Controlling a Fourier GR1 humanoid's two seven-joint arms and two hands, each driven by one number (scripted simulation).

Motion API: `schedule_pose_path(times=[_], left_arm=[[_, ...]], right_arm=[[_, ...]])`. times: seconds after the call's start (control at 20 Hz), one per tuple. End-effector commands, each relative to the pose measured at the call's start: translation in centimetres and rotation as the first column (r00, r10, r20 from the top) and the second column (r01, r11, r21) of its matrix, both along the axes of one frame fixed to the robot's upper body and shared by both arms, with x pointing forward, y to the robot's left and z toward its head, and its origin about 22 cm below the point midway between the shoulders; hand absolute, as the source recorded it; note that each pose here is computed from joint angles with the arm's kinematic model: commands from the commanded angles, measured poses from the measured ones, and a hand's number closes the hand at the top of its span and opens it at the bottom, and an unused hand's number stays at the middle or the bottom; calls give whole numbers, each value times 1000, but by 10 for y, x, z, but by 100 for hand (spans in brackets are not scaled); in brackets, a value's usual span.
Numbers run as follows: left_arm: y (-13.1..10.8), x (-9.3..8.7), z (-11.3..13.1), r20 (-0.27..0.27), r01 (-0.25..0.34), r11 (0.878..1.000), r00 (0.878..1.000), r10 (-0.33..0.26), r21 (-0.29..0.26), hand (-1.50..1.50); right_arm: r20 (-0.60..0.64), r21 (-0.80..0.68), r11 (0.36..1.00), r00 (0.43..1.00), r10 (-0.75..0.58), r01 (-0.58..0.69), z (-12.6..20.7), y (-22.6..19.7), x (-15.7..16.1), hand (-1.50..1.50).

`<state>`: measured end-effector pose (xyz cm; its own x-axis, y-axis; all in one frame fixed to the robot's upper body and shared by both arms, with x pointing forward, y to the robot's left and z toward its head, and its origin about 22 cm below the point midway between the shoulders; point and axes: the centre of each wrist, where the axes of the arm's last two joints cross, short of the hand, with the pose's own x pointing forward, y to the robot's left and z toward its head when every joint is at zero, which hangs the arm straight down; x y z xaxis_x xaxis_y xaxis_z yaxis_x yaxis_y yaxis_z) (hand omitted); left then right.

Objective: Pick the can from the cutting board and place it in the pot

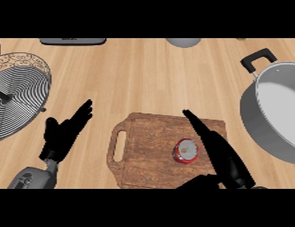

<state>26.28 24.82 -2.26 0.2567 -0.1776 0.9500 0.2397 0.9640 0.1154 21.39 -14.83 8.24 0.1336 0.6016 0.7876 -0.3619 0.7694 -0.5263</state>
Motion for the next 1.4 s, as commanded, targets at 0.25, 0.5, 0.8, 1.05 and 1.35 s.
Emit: schedule_pose_path(times=[0.25, 0.5, 0.8, 1.05, 1.35], left_arm=[[-2, 6, 0, -5, -20, 1000, 1000, 20, 5, 0], [4, -5, -2, 4, -20, 1000, 1000, 20, 2, 0], [2, -8, 0, -10, -4, 1000, 1000, 4, -8, 0], [-19, -3, 2, -11, -9, 1000, 1000, 9, -14, 0], [-15, -1, 2, -4, 4, 1000, 1000, -4, -9, 0]], right_arm=[[88, 2, 999, 995, -48, 48, -30, -34, 7, -150], [35, 124, 992, 999, -22, 17, -46, -62, -1, -150], [46, 326, 945, 999, -12, -3, -68, -47, 3, -150], [-3, 383, 923, 1000, -22, 21, -90, -44, -3, -150], [-65, 440, 897, 998, -10, 38, -135, -25, 6, -150]])
